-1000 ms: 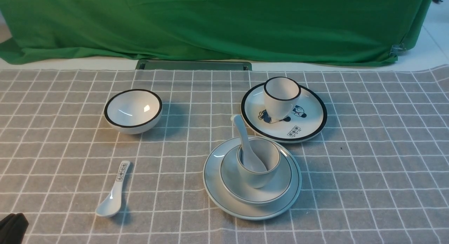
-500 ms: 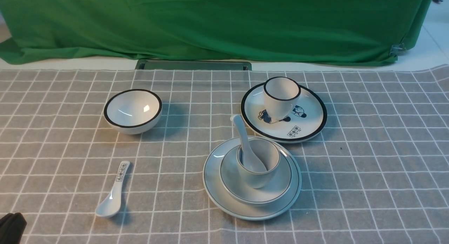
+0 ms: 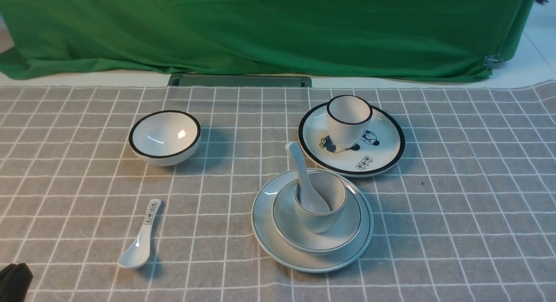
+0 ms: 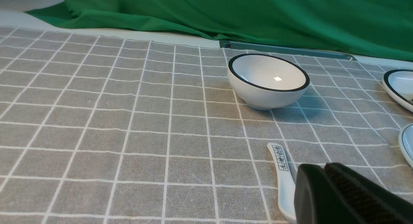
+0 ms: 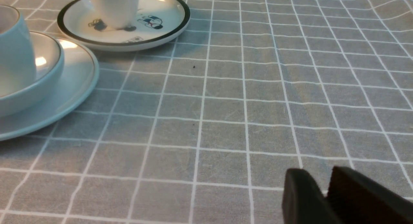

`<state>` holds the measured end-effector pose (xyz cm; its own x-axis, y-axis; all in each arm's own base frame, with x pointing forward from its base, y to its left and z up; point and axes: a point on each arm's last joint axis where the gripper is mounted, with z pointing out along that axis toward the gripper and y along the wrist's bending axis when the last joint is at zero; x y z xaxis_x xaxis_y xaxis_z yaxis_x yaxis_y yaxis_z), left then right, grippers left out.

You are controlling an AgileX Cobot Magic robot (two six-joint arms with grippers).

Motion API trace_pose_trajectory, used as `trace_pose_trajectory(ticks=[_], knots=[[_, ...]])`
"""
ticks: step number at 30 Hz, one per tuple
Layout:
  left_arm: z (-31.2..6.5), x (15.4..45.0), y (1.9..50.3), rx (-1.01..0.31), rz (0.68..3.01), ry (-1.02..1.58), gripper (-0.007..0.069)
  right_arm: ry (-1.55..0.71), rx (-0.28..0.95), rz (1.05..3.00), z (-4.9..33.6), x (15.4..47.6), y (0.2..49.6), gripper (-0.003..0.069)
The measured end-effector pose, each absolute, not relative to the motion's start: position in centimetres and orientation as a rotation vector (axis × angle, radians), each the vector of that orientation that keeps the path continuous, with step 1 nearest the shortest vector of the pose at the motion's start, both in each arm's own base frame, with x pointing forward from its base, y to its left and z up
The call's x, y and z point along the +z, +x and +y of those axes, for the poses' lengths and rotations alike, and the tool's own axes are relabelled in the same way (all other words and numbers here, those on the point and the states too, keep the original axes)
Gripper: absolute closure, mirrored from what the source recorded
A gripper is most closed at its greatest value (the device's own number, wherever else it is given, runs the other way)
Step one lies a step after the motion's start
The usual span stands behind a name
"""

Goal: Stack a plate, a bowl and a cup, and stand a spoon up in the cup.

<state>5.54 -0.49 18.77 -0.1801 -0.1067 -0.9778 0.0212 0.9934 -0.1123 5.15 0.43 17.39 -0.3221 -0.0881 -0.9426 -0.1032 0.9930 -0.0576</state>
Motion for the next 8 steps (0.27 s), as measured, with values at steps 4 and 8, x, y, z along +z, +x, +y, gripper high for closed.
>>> trace_pose_trajectory(ticks=[4,8], knots=[[-0.49,18.77,5.54,-0.114,1.749,-0.064,0.0614,-0.138,0.015,1.901,0.43,17.39,5.15,0.0469],[-0.49,18.77,5.54,-0.114,1.749,-0.064,0.0614,-0.138,0.015,1.901,0.43,17.39,5.15,0.0456]])
